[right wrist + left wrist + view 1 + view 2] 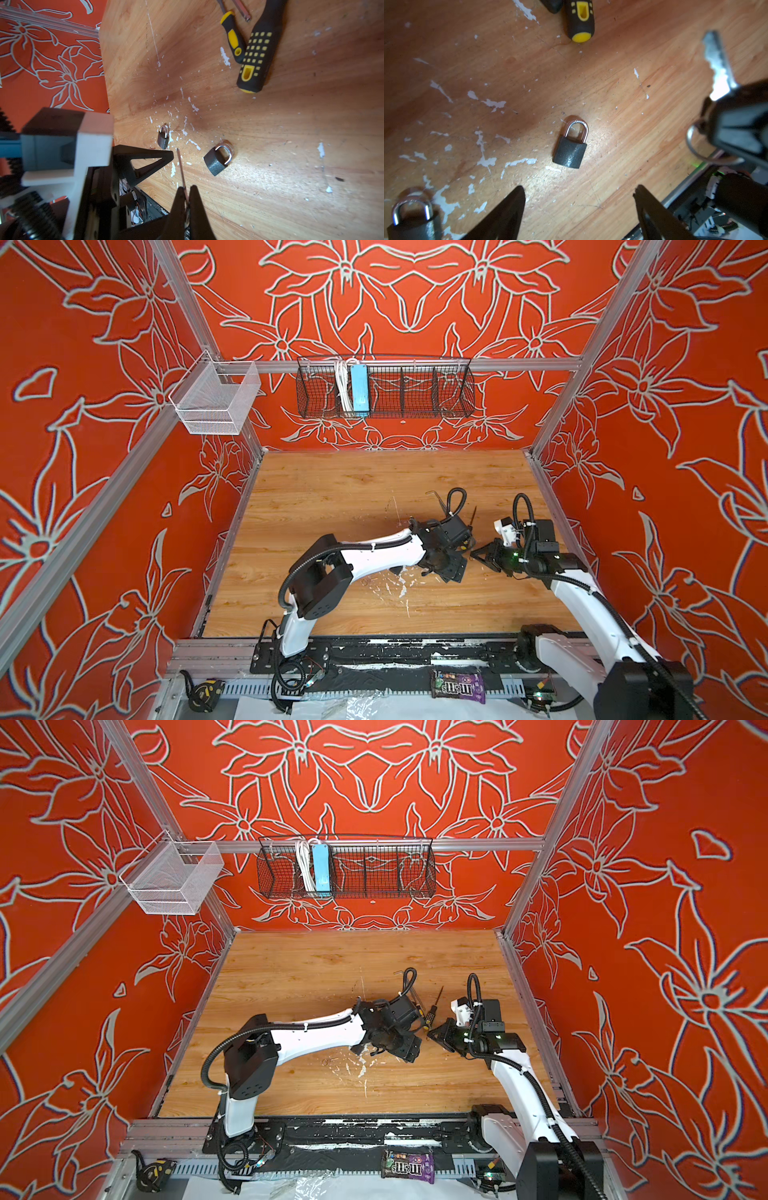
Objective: Unlock with the key
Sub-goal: 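Lower the left gripper over the nearer dark padlock and center it between fingers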
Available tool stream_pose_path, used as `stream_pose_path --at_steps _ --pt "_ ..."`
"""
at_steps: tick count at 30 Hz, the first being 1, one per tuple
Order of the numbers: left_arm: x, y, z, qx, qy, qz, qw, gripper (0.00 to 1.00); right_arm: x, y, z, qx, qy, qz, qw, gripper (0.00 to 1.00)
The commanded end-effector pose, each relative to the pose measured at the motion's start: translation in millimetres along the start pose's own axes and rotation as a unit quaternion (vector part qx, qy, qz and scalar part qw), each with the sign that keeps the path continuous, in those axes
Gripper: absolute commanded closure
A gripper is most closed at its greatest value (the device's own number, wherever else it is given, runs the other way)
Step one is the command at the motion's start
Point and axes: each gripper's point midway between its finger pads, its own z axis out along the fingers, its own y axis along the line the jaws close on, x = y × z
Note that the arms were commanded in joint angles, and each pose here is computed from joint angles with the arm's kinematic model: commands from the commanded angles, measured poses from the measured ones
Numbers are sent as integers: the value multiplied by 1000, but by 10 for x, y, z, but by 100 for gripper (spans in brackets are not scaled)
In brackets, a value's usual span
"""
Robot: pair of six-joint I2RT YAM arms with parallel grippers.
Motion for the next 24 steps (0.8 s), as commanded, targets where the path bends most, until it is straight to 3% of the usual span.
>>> stream_pose_path --at_steps 1,9,24 --pt "97 30 103 -20 30 31 999 17 -61 28 -75 12 -13 -19 1000 100" --pt "90 118 314 -52 47 46 996 17 -106 9 -101 24 -12 -17 999 100" --pt "125 210 536 -81 74 49 993 29 -111 -11 -84 22 -7 -15 1000 100"
